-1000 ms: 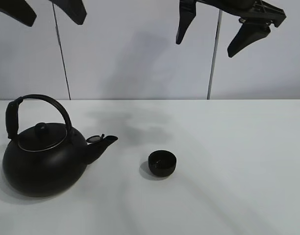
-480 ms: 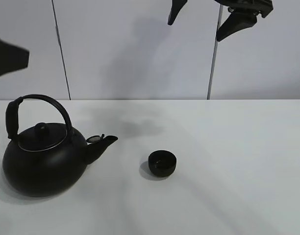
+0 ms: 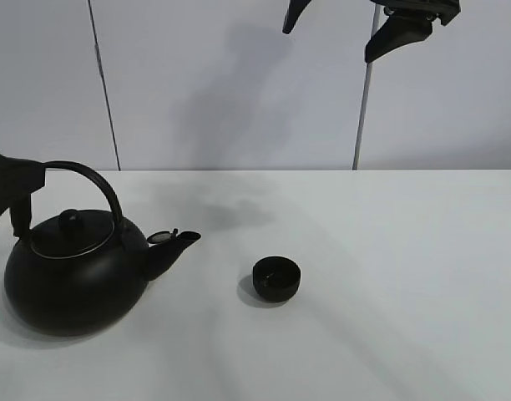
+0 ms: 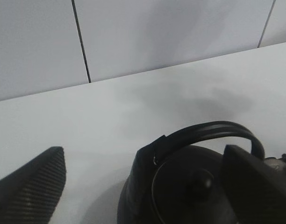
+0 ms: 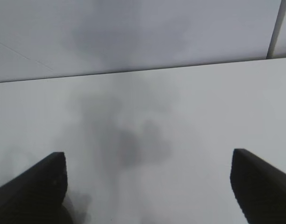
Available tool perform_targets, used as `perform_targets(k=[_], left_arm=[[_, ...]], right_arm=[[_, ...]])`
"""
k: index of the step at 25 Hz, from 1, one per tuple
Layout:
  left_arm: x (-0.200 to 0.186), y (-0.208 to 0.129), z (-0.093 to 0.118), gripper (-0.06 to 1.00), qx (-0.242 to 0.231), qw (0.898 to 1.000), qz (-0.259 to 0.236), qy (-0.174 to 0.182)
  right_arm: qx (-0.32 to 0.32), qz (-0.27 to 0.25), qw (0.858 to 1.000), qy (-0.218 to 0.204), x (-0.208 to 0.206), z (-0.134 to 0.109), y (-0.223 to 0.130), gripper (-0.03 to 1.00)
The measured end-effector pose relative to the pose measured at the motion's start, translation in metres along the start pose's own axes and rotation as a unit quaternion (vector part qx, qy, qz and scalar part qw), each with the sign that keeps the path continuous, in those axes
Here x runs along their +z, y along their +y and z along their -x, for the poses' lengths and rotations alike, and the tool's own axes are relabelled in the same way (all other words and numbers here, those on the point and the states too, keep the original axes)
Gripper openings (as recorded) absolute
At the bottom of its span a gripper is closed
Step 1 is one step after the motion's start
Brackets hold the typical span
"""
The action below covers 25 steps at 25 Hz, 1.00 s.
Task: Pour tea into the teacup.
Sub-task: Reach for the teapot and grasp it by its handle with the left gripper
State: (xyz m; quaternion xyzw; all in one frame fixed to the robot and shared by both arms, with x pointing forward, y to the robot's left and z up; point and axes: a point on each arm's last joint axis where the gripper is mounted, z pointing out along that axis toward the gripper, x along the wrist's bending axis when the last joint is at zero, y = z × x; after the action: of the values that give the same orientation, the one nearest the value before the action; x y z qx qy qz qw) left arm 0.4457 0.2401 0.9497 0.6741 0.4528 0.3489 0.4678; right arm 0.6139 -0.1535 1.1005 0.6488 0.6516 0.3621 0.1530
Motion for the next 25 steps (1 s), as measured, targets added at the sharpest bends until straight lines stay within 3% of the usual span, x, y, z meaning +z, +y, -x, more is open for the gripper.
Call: perform_targets(k=[25], left_arm=[[0.042, -0.053, -0.008, 0.65, -0.035, 0.998, -0.004, 0.046]], right_arm=[[0.000, 0.006, 1.000, 0.002, 0.001, 0.000, 0.001, 0.66]])
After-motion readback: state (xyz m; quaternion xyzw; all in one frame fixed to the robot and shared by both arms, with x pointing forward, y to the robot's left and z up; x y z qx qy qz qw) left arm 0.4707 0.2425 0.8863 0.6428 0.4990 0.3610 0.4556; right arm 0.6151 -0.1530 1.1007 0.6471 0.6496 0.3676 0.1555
